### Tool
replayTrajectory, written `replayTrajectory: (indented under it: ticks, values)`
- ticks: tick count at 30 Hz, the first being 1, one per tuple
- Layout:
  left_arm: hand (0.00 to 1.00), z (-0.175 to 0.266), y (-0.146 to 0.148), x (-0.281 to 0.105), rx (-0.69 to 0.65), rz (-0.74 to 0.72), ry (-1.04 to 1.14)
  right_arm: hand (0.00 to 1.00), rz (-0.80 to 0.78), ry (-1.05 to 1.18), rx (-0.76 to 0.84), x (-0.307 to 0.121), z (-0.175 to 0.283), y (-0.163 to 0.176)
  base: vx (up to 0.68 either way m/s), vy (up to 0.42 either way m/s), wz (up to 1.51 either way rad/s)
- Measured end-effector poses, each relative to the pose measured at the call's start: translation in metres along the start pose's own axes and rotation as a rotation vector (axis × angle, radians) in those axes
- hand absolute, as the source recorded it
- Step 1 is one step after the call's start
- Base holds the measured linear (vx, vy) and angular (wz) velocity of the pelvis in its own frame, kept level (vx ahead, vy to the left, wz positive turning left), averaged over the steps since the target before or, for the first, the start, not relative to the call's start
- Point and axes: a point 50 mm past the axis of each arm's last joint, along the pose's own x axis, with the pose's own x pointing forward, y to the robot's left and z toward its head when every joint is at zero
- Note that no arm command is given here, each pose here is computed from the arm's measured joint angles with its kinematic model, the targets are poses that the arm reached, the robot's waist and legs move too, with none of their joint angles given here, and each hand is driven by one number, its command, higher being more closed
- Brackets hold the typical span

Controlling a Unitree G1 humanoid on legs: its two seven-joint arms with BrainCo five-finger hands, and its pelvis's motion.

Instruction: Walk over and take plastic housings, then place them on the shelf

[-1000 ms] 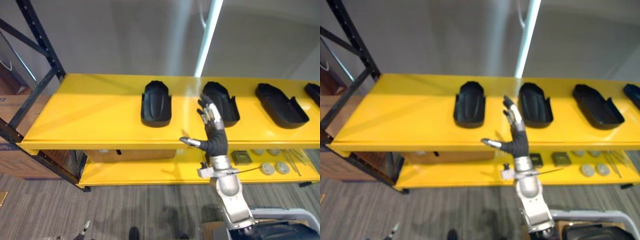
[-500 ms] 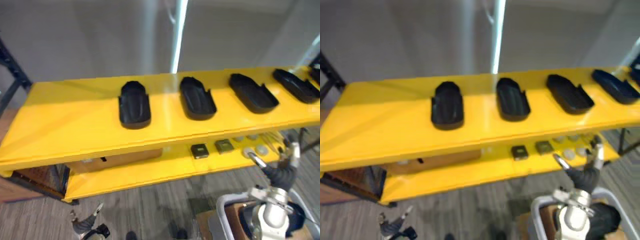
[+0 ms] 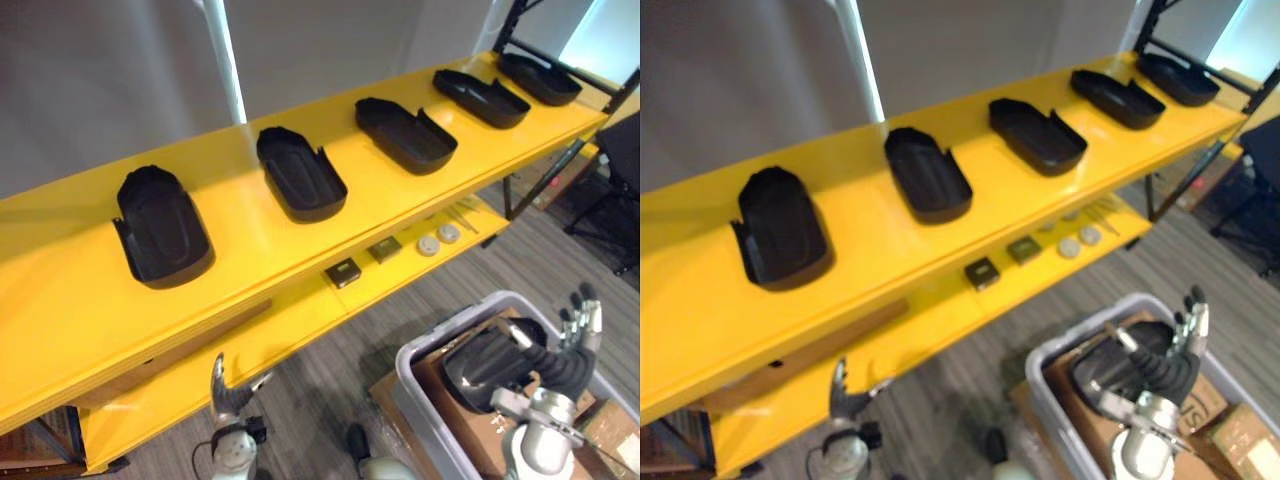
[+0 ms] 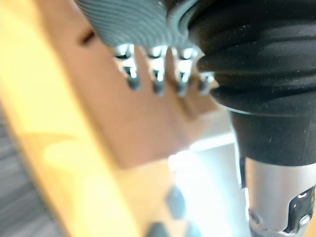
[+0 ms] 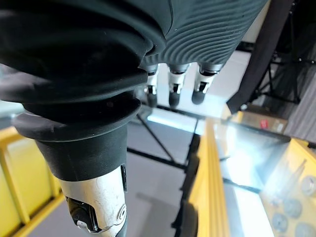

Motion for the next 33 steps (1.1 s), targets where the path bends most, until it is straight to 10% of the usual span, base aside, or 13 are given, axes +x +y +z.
replayTrajectory:
  ticks: [21, 33]
  values:
    - [0.00, 0.169, 0.011, -0.004, -0.236, 0.111, -0.782, 0.00, 0.313, -0.104, 0.337, 0.007, 0.035, 0.070, -0.08, 0.119, -0.59]
    - [0.00, 0.159, 0.035, -0.011, -0.282, 0.092, -0.751, 0.00, 0.327, -0.110, 0.293, 0.016, 0.030, 0.086, -0.18, -0.074, -0.61]
